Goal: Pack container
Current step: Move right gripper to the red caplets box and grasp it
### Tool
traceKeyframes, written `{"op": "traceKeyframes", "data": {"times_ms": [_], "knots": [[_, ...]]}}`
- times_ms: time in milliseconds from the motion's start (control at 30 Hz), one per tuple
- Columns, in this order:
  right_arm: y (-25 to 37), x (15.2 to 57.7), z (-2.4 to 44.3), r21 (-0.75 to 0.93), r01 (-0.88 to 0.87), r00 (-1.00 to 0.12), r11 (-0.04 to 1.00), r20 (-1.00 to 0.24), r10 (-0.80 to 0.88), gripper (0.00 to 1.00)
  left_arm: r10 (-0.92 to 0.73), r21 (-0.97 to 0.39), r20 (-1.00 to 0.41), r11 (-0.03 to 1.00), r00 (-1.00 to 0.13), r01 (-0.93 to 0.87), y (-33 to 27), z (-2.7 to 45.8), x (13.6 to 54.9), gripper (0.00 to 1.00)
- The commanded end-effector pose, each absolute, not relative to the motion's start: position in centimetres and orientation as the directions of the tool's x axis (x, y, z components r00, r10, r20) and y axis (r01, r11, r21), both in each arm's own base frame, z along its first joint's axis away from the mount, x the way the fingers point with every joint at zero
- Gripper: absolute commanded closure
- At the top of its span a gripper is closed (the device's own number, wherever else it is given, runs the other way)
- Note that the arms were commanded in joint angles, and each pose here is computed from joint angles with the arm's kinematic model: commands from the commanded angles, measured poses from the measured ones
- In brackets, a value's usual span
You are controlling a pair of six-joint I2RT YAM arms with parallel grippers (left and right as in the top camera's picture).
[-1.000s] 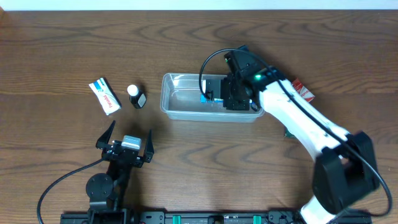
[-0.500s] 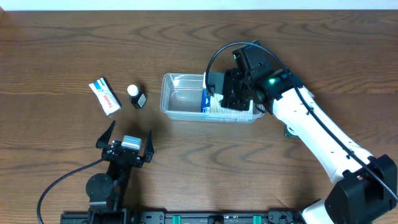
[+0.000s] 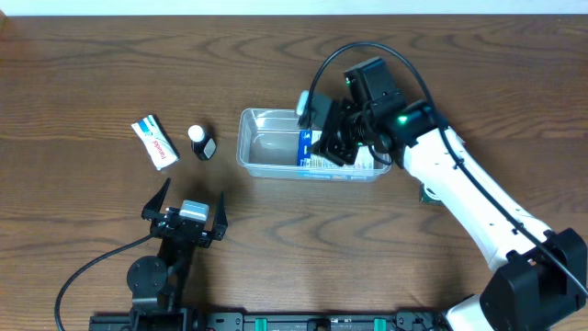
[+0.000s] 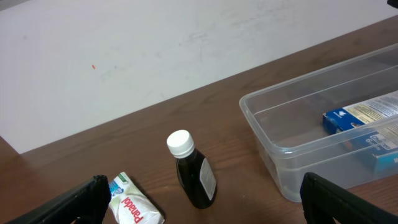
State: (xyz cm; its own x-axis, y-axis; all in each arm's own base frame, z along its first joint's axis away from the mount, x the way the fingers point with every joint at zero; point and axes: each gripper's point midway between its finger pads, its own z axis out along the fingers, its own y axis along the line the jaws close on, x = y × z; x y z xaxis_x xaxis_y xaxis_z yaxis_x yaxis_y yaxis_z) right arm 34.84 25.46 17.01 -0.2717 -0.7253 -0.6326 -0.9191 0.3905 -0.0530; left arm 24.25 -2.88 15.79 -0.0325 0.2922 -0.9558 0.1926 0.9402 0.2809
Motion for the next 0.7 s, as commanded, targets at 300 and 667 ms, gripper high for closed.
{"op": "traceKeyframes", "data": {"times_ms": [300, 667], "knots": [[7.8, 42.5, 17.4, 0.178, -0.05, -0.827, 0.983, -0.559, 0.059, 0.01, 0.289, 0.269, -0.954, 0.941, -0.075, 0.207, -2.9, 14.2, 24.2, 0.02], [-1.4, 41.4, 15.0, 0.155, 0.291, -0.823, 0.944, -0.462, 0.33, 0.01, 0.289, 0.268, -0.954, 0.941, -0.075, 0.207, -2.9, 14.2, 24.2, 0.02]]}}
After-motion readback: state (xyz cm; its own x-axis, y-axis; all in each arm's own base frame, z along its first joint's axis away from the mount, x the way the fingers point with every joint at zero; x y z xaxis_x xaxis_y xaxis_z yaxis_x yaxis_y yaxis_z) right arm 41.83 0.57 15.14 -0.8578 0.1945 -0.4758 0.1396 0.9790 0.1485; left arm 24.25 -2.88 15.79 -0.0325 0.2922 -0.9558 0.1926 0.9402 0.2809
